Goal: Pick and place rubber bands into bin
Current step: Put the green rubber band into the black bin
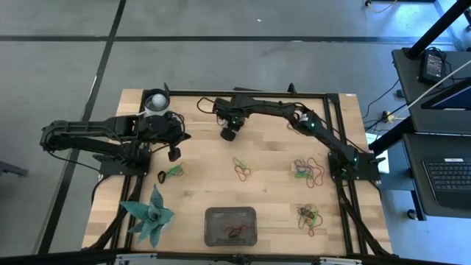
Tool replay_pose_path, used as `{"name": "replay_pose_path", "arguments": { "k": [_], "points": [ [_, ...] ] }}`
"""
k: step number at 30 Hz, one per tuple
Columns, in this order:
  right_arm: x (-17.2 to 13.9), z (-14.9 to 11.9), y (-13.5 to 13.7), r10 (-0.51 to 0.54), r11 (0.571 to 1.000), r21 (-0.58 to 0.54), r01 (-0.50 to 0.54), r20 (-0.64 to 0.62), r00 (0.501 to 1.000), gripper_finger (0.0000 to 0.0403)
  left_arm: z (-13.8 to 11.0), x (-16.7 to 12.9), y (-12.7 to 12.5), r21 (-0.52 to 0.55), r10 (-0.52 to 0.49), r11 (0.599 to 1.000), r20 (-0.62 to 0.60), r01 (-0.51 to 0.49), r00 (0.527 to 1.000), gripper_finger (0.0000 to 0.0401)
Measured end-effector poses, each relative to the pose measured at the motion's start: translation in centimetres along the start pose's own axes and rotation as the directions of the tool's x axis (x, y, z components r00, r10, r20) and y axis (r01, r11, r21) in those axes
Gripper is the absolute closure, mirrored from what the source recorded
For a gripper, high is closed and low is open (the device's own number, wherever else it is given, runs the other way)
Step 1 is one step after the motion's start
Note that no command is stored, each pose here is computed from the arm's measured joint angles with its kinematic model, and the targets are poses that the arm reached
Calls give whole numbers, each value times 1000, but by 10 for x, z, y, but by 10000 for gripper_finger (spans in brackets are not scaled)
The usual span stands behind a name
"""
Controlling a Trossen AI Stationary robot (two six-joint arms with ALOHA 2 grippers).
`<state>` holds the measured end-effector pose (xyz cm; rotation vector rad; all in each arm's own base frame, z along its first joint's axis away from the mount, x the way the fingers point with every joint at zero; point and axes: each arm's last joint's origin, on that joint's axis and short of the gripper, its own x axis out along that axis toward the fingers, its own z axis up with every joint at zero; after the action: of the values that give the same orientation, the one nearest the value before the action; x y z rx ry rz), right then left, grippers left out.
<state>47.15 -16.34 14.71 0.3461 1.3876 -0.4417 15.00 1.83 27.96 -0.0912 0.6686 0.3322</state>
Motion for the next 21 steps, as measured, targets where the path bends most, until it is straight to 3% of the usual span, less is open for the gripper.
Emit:
{"name": "replay_pose_path", "arguments": {
  "k": [13,21],
  "points": [
    [-58,2,3,36,999,-9,-36,23,999,400,0,0,0,-1,0,1000,0,0,1000,399],
    [-61,-1,12,37,999,-6,-36,25,999,401,0,0,0,-6,0,1000,1,0,1000,399]
  ]
}}
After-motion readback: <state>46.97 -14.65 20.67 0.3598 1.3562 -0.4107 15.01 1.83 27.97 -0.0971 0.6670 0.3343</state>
